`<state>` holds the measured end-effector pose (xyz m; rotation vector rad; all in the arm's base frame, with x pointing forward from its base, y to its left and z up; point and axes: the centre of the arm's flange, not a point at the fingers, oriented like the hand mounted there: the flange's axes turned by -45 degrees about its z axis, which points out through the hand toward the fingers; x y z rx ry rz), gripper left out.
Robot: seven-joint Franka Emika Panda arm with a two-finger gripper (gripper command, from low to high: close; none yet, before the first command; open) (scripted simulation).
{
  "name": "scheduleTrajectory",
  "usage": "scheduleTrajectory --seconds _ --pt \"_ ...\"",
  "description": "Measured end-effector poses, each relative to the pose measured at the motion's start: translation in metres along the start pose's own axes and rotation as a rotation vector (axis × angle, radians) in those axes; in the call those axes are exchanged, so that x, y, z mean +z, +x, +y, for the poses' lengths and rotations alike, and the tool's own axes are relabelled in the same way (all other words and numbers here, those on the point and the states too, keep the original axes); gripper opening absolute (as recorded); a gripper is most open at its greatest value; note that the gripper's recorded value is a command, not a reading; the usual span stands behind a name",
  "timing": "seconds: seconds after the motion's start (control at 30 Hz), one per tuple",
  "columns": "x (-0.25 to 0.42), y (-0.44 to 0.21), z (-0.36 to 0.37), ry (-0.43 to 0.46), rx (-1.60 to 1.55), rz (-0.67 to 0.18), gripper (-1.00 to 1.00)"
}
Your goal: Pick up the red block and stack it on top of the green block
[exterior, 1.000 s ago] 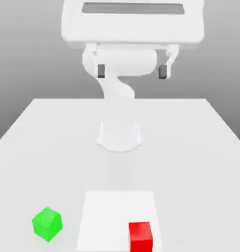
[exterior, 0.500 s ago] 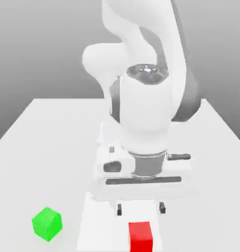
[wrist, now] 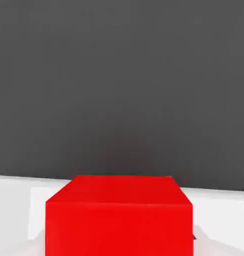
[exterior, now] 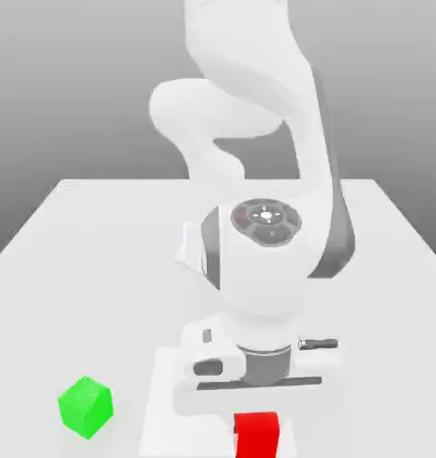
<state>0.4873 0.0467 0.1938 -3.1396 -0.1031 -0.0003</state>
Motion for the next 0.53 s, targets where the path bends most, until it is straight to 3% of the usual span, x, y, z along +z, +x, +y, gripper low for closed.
scheduleTrajectory --seconds 0.23,0.4,0.43,0.53 --pt "-0.042 -0.040 0.160 -0.006 0.466 -0.001 -1.00" --pt "0.001 -0.068 0.222 0.001 0.662 0.000 -1.00" --pt "0.009 -0.069 0.223 0.000 0.666 0.000 1.00" --pt "0.009 -0.069 0.223 0.000 0.666 0.000 1.00"
